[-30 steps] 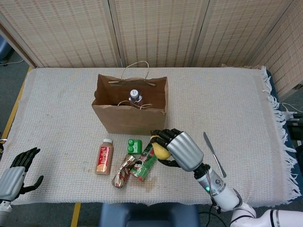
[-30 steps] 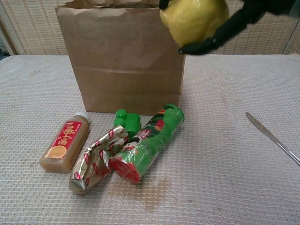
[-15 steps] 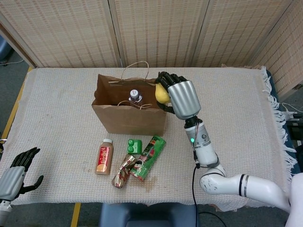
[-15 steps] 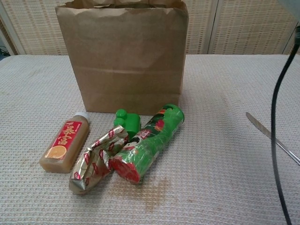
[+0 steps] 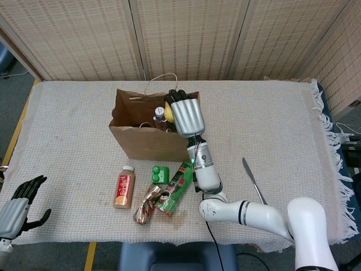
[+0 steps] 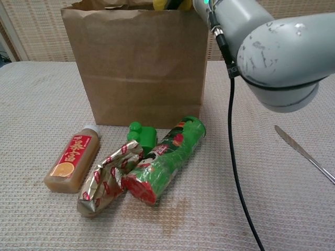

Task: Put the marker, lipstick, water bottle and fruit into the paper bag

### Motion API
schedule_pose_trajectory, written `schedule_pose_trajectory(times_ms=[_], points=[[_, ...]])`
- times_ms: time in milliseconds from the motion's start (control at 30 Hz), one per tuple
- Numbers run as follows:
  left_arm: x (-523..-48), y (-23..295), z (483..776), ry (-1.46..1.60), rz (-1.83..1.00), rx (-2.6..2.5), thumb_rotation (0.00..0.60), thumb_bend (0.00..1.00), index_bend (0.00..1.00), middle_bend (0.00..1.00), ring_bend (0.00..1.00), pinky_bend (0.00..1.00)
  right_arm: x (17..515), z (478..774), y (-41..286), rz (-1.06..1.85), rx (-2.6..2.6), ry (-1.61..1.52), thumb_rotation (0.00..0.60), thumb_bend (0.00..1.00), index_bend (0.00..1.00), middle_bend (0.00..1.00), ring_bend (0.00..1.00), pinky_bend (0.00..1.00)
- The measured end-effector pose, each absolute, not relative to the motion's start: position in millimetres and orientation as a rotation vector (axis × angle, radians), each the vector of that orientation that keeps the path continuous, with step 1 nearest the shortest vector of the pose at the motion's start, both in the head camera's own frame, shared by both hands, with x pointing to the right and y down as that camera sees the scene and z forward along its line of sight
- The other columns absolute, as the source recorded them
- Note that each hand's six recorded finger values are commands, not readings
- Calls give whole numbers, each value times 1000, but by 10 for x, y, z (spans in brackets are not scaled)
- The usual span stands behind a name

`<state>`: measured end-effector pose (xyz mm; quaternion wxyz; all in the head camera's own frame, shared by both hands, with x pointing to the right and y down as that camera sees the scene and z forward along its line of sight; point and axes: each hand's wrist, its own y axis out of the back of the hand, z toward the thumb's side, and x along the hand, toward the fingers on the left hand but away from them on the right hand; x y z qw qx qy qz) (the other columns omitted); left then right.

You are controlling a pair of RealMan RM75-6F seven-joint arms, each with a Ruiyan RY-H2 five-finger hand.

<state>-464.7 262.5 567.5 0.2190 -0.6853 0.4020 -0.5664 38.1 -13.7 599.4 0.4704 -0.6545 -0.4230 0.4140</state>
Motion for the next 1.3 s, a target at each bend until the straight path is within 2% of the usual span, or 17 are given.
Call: schedule_pose_trajectory(times_ms=[333,533,733,1033,1300], points=[[-4634,2635,5674,1104,-1566,-1894,600,369,0,0,0,45,555,5658,-168,944,-1621,-1127,600,27,0,104,37,210],[-4654,2633,5667,1109,-1570,-1885,600,368,0,0,0,45,807,5428,31,886,-1662,-1119,600,27,0,105,37,202],[-4644,2638,5670,1103,-1570,-1884,600,368,0,0,0,46,1435,5212,550,839,-1653,-1054,600,27,0,105,37,200],[-4594,2666,5679,1074,-1563,-1881,600,368,0,0,0,46,2638,5065,1558,870,-1655,-1084,600,27,0,105,37,175],[-4517,2685,5691,1010,-1519,-1914,600,369,0,0,0,46,3216,5301,2020,967,-1674,-1071,600,27,0,103,37,175]])
